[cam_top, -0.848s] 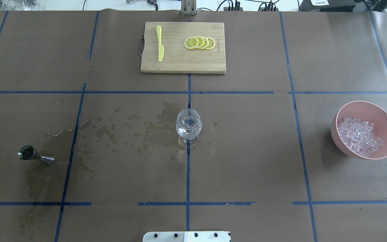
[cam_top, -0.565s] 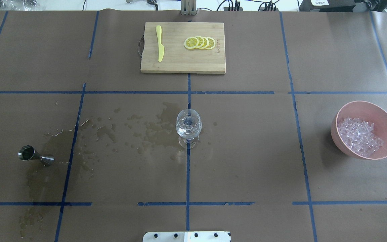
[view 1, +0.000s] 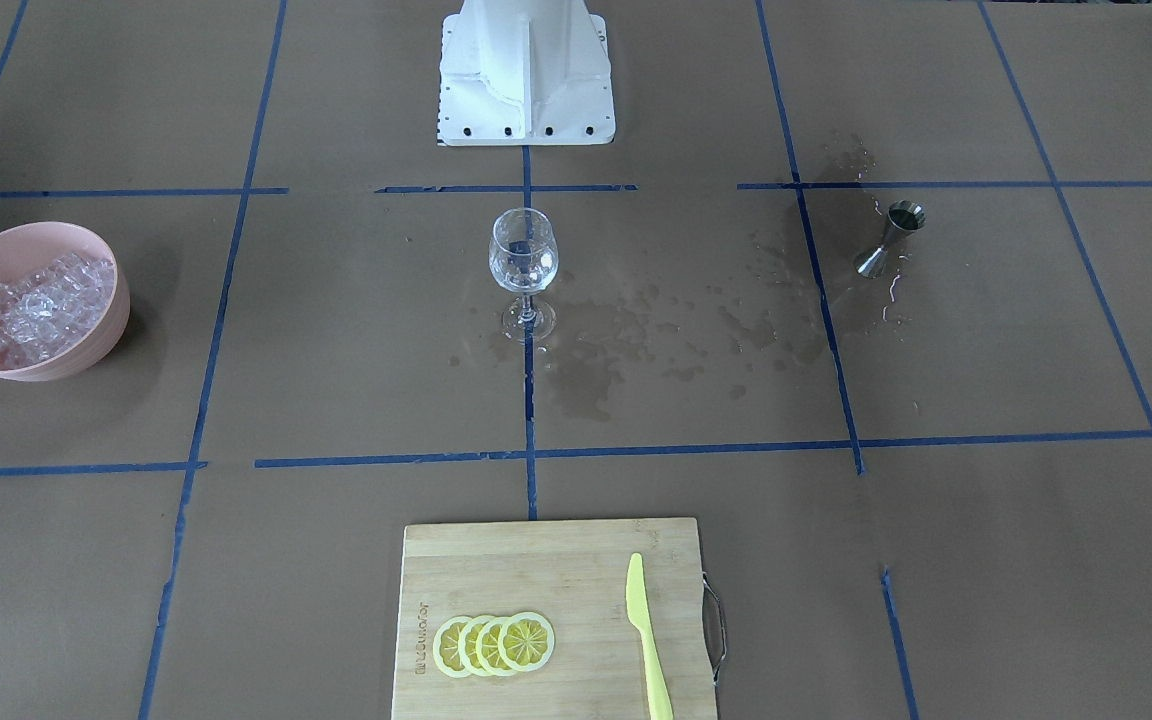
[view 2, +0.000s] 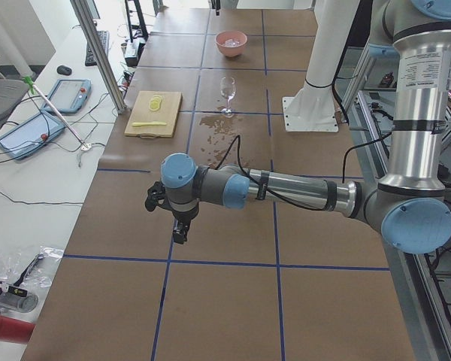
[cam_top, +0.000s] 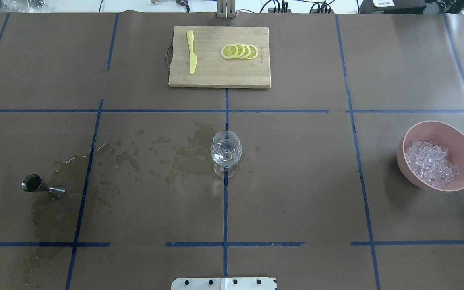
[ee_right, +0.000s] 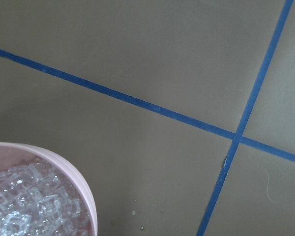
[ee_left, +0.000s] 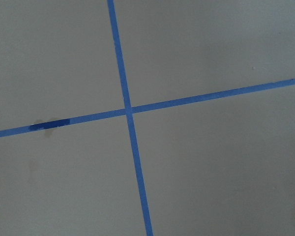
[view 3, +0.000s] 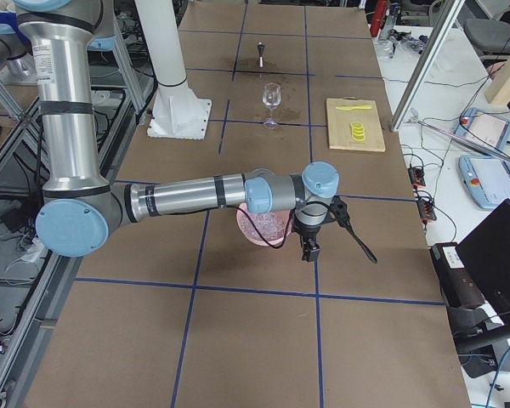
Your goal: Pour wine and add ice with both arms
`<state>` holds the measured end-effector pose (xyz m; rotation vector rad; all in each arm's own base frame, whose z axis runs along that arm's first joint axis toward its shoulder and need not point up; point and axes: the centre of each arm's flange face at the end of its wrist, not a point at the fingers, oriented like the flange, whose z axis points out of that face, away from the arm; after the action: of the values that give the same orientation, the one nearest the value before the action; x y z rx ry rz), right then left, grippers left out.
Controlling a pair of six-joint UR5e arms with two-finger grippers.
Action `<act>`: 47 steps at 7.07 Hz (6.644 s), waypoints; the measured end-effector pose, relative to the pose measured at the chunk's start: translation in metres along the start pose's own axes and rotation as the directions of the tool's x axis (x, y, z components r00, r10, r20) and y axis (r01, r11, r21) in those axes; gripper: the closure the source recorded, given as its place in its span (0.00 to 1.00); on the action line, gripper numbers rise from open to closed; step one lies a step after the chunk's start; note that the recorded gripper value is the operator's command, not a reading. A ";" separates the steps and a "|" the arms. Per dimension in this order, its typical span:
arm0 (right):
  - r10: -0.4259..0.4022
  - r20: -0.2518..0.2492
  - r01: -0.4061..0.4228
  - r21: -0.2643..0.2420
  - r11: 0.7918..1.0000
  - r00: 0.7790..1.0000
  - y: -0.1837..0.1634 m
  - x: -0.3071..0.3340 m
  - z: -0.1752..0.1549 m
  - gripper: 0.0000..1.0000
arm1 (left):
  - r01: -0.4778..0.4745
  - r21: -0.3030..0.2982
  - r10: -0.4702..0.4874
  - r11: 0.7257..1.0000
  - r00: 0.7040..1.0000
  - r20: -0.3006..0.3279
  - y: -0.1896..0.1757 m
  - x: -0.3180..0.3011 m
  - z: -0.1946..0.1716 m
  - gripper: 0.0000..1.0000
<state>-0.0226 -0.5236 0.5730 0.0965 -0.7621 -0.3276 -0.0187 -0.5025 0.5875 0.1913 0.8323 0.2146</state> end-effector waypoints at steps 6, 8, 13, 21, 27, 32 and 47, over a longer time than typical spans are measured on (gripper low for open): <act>0.007 0.047 -0.006 -0.025 1.000 0.999 0.001 -0.018 -0.006 0.00 | 0.023 0.338 0.052 0.941 0.976 -0.210 0.040 0.176 0.076 0.00; 0.008 0.066 -0.006 -0.023 1.000 0.998 0.002 -0.020 -0.006 0.00 | 0.059 0.491 0.053 0.869 0.976 -0.210 0.104 0.224 0.086 0.15; 0.011 0.149 -0.010 -0.008 1.000 0.989 0.001 -0.030 -0.008 0.00 | 0.125 0.658 0.016 0.743 0.979 -0.204 0.172 0.233 0.084 0.01; 0.028 0.203 -0.026 -0.017 1.000 0.979 0.010 -0.028 -0.002 0.00 | 0.068 0.794 -0.002 0.604 0.996 -0.084 0.245 0.284 0.169 0.01; 0.036 0.205 -0.033 -0.020 0.999 0.978 0.015 -0.025 0.000 0.00 | 0.057 0.868 -0.030 0.493 0.998 -0.049 0.261 0.320 0.227 0.04; 0.033 0.204 -0.030 -0.015 0.999 0.978 0.014 -0.026 -0.003 0.00 | 0.028 0.916 -0.070 0.399 0.998 0.000 0.261 0.331 0.265 0.16; 0.026 0.204 -0.025 -0.008 1.000 0.979 0.013 -0.029 -0.006 0.00 | -0.023 0.925 -0.082 0.380 0.995 0.059 0.240 0.332 0.280 1.00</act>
<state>-0.0347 -0.5020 0.5519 0.0482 -0.9648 -0.3178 0.3808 -0.2081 0.5963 1.2782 0.7755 -0.3502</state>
